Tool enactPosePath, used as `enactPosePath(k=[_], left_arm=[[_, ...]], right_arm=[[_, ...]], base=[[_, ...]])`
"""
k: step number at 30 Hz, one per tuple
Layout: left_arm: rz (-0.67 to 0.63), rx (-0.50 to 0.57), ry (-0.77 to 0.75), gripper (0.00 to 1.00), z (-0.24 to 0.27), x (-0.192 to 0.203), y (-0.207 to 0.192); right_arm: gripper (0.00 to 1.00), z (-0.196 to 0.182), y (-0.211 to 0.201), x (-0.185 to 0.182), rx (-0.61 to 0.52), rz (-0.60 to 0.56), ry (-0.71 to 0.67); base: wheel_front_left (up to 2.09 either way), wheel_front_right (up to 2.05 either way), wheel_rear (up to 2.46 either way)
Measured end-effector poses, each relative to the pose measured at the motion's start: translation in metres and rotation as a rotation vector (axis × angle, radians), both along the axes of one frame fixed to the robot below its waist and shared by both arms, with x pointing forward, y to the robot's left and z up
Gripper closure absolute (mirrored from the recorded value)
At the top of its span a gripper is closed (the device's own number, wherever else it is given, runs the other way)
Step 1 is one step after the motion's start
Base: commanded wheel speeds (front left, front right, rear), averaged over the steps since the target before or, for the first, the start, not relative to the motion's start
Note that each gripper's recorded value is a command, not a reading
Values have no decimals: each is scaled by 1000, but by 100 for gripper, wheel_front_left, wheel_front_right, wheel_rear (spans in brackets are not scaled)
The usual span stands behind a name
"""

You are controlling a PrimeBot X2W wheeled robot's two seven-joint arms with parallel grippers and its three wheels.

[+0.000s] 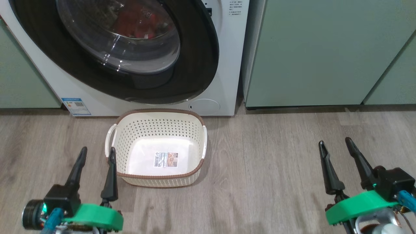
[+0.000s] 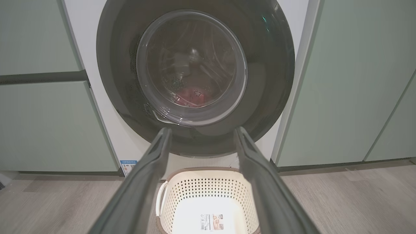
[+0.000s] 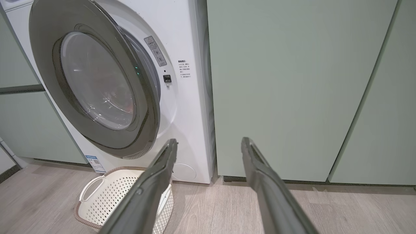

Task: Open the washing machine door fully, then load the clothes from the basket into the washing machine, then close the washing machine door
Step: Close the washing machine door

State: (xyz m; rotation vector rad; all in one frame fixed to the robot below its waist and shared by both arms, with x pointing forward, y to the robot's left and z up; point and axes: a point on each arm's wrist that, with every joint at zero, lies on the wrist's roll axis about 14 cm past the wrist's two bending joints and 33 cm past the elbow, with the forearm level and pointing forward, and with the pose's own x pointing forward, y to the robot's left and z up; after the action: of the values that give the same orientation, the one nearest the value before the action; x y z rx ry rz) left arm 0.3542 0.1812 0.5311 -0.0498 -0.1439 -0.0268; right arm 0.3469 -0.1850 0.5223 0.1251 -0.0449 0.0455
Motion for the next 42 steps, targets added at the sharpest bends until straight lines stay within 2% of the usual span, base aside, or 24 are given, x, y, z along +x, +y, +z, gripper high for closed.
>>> enactPosePath(k=[32, 33, 34, 35, 42], left_arm=[[17, 10, 30, 0, -9, -5, 2], [17, 10, 32, 0, -10, -5, 2], [17, 11, 33, 0, -10, -5, 2], [17, 11, 34, 0, -11, -5, 2], [27, 16, 44, 0, -14, -5, 5]], right_arm=[[0, -7, 3, -1, 10, 9, 22], [50, -7, 3, 0, 10, 9, 23], [85, -7, 3, 0, 11, 8, 24], [100, -8, 2, 0, 11, 7, 24], [100, -11, 2, 3, 18, 8, 33]], base=[[0, 0, 0], [0, 0, 0], [0, 0, 0], [0, 0, 0], [0, 0, 0]])
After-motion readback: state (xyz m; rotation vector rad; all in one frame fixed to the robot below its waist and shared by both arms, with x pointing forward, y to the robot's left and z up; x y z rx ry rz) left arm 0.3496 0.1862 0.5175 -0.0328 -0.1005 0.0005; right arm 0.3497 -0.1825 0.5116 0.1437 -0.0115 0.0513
